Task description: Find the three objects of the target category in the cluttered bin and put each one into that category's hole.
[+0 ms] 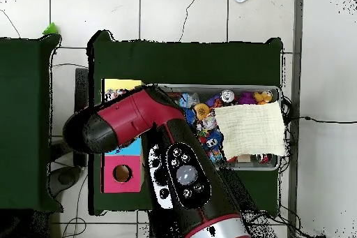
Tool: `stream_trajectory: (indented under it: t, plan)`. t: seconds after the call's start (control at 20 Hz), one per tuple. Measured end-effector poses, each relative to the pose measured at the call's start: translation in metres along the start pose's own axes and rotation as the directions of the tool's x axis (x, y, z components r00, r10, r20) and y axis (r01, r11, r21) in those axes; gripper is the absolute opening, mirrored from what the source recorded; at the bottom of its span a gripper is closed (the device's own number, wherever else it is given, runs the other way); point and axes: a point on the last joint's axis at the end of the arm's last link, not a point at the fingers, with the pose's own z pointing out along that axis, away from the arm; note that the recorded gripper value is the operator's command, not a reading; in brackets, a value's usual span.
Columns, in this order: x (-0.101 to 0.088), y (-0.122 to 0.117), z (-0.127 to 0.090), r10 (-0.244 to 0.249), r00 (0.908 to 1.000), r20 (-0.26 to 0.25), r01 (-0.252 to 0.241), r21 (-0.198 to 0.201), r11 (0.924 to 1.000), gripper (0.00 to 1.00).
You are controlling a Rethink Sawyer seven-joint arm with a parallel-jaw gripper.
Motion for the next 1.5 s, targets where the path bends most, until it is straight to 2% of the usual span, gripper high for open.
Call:
stream_trajectory:
  t: [0.6,1.1,1.5]
  plan:
    - [-0.010,-0.001,-0.006,-0.006,0.9999,0.015,0.006,0.014,0.9999,0.00]
    - [-0.032,0.002,-0.011,-0.024,0.9987,0.045,0.023,0.033,0.9992,0.00]
    - [-0.040,-0.003,-0.013,-0.024,0.9980,0.058,0.021,0.044,0.9988,0.00]
